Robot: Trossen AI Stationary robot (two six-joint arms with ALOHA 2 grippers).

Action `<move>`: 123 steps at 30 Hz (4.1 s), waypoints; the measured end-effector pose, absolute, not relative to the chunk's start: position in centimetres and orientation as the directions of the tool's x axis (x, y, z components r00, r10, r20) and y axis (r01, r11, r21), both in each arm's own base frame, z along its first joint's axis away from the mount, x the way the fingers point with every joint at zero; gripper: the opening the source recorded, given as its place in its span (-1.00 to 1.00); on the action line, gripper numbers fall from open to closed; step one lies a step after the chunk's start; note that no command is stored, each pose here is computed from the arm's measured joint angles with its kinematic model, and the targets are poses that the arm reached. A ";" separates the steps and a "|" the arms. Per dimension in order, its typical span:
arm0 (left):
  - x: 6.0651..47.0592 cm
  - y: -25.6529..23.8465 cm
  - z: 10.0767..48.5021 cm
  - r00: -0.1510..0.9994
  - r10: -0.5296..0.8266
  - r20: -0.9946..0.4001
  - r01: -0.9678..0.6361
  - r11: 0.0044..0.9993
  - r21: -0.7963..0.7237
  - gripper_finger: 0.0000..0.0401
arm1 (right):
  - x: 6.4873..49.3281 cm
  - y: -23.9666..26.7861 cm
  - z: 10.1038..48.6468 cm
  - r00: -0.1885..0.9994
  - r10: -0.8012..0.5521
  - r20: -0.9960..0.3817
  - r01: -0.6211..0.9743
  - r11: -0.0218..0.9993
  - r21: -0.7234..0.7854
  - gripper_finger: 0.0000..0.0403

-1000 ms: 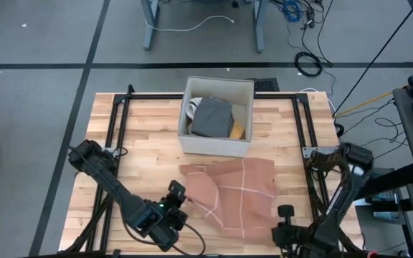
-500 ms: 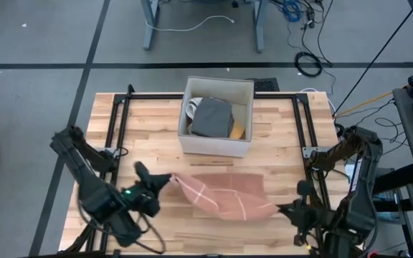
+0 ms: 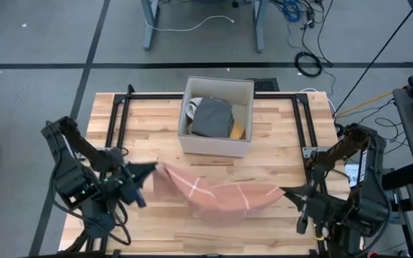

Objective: Fold towel
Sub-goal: Fold the brown towel with white checkered lines

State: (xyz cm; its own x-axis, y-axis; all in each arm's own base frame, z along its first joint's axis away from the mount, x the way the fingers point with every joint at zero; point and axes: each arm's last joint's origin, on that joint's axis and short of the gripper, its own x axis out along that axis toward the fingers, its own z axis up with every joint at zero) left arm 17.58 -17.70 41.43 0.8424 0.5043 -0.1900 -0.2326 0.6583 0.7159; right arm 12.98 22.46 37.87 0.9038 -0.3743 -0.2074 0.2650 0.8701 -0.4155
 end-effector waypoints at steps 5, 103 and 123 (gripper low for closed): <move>17.8 -16.7 42.2 0.766 0.642 -0.001 -0.438 0.524 0.731 -1.00 | 13.7 21.9 39.2 0.898 -0.398 -0.189 0.278 0.844 -0.458 -1.00; 23.5 -24.7 22.4 0.606 -0.323 -0.727 0.136 0.943 -0.305 -0.64 | 15.2 27.3 21.7 0.632 0.400 -0.664 -0.319 0.915 0.248 -1.00; 21.9 -25.8 22.1 0.514 -0.393 -0.763 0.061 0.904 -0.424 -0.64 | 14.4 27.8 21.6 0.434 0.553 -0.711 -0.221 0.831 0.510 -0.60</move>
